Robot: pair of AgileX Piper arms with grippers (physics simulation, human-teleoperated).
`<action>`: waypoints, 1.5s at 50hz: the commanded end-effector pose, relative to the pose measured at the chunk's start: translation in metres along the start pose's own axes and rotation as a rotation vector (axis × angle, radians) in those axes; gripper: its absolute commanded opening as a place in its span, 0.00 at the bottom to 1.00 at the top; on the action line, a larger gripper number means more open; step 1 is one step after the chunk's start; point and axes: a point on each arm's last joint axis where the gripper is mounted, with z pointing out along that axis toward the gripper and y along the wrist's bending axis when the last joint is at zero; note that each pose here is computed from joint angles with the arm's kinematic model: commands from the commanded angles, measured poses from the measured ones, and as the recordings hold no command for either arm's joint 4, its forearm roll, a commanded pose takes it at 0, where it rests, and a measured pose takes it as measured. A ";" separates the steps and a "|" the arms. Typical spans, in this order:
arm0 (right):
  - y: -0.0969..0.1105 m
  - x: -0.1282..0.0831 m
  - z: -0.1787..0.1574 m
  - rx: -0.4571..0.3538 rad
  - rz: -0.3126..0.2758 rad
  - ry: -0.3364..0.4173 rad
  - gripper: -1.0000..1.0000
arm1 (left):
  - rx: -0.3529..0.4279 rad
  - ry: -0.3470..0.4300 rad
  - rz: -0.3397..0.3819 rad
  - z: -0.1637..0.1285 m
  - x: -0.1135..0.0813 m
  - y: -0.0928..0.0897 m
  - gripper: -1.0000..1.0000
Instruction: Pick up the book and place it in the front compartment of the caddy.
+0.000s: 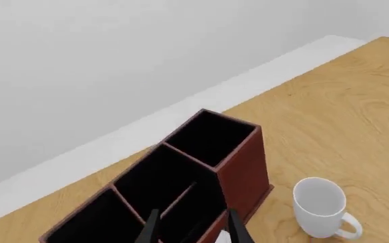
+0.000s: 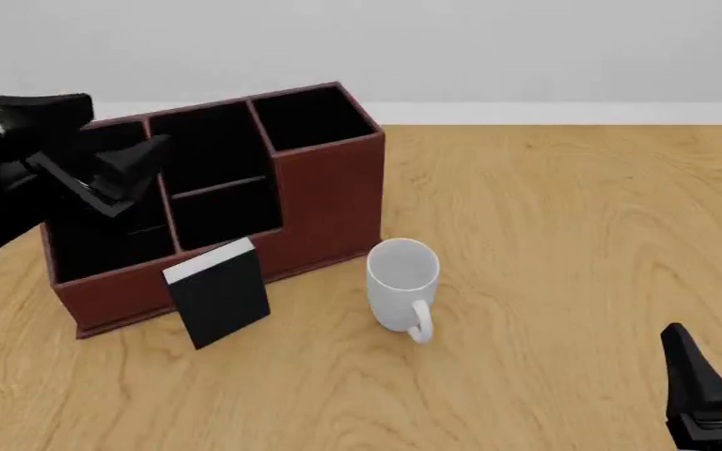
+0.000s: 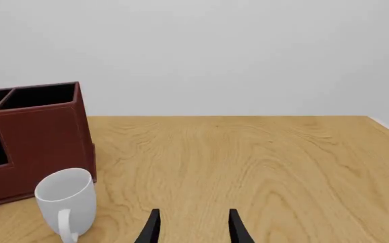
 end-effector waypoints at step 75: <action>0.000 0.000 0.000 0.000 0.000 0.000 1.00 | 0.337 0.584 0.448 0.100 0.074 -0.026 1.00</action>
